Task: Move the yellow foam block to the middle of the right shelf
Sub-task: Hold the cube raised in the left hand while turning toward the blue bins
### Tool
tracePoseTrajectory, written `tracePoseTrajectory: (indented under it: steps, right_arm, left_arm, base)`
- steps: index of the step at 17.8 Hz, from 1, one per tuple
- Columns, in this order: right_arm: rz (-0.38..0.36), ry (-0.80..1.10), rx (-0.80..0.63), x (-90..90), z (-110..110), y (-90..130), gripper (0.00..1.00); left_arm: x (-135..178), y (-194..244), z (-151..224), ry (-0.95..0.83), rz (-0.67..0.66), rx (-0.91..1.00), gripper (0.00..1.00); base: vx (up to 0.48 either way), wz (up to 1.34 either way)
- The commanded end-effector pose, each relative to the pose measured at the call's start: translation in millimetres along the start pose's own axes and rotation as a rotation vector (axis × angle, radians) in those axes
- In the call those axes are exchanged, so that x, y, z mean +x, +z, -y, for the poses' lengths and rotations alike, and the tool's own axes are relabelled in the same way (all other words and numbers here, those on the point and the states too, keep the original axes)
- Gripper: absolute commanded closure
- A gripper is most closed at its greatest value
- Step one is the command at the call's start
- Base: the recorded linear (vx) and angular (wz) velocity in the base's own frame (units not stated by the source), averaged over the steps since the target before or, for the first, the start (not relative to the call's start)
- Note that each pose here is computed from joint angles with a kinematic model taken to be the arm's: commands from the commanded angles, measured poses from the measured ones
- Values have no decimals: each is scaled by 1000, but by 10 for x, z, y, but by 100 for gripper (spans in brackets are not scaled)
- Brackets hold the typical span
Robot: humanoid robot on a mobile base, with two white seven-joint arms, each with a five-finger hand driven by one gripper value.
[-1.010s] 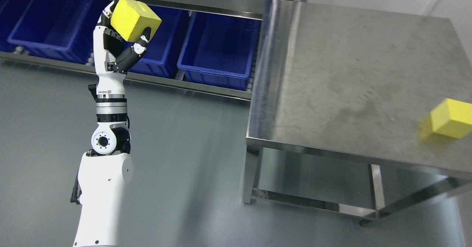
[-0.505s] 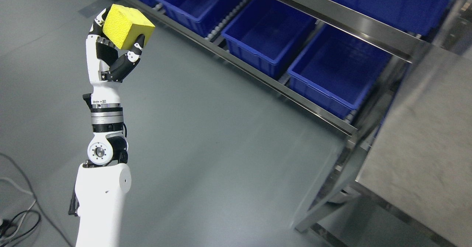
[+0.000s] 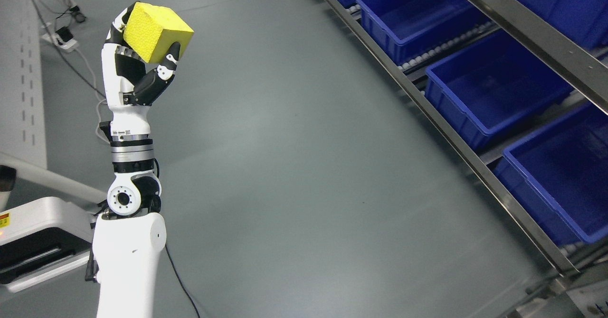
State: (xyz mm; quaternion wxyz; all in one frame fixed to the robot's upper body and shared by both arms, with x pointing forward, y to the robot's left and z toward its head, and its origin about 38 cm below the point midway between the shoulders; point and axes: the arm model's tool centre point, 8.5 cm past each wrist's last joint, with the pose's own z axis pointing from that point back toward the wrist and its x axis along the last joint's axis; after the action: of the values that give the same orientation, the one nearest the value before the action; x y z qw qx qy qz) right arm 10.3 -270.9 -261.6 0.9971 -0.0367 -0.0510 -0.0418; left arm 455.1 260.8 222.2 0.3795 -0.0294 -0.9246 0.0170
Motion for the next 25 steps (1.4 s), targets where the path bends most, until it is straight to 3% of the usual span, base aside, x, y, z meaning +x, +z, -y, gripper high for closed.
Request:
tracePoseTrajectory:
  steps: [1,12,25]
  right_arm:
    - [21,2,-17,88,111,-6,0]
    - [21,2,-17,88,111,-6,0]
    - [21,2,-17,88,111,-6,0]
  left_arm:
    - [104,-44,-58,-16,19,-5,69]
    - [10,-5,202,11,-33,-76,70]
    - [-30,56,292,21,-51,-100,70]
  base:
    - [105,624]
    - [134,425]
    - [288,29]
